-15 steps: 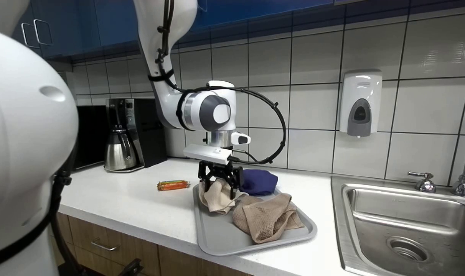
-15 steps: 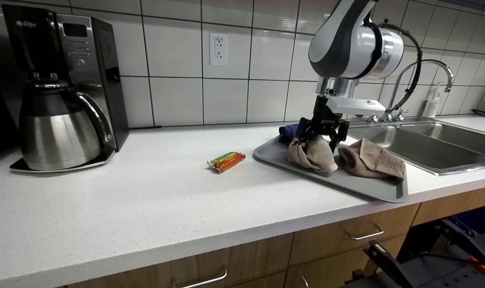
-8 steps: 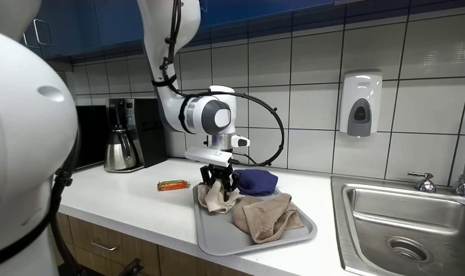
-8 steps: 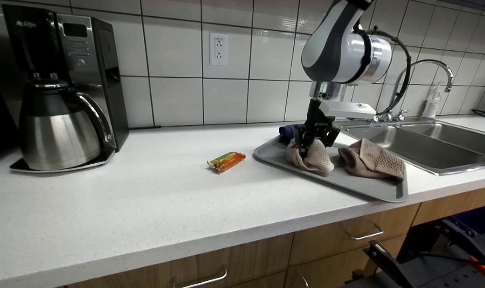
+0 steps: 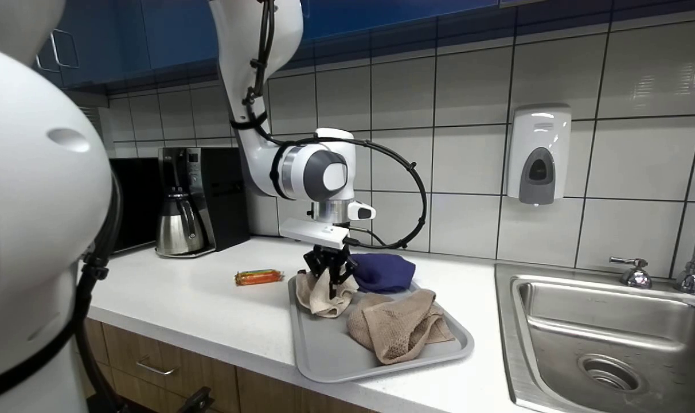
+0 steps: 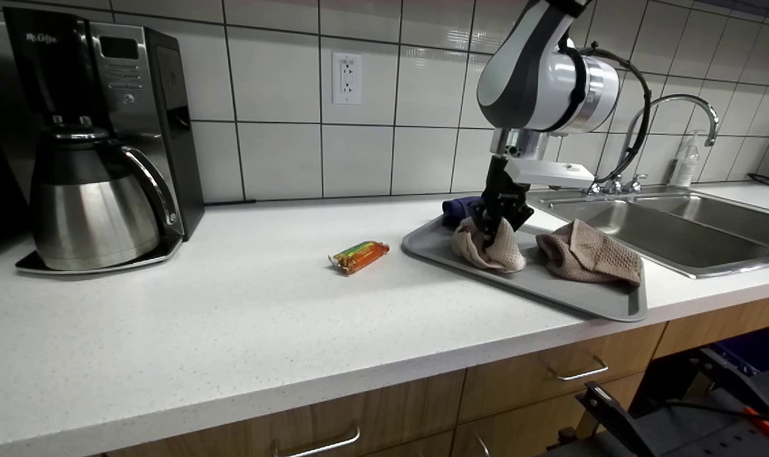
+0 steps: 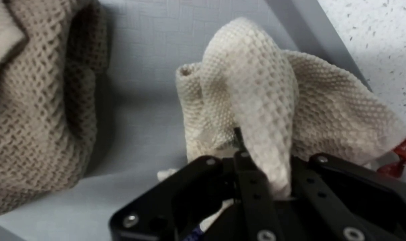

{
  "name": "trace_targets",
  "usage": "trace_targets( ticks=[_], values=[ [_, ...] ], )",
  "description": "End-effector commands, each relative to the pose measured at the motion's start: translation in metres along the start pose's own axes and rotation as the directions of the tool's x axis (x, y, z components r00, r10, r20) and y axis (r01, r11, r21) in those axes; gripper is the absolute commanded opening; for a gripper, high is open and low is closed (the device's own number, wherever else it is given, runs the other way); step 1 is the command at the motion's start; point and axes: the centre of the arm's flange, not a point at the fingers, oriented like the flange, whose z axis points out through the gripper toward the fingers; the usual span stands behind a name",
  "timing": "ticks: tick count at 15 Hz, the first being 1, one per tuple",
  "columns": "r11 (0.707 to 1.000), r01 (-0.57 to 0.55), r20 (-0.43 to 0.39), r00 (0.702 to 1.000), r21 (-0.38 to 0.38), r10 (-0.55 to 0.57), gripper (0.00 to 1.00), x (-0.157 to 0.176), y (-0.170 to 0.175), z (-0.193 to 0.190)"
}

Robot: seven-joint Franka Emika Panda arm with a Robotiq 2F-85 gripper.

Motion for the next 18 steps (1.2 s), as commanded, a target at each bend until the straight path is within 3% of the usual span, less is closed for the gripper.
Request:
trace_targets(
  ticks=[1, 9, 18],
  values=[
    [1.000, 0.005, -0.019, 1.000, 0.018, -0.005, 0.02, 0.002, -0.001, -0.013],
    [1.000, 0.009, -0.075, 0.997, 0.016, -0.008, 0.02, 0.001, -0.019, -0.073],
    [0.998, 0.062, -0.132, 0.990, 0.018, -0.059, 0.02, -0.022, -0.073, -0.133]
  ],
)
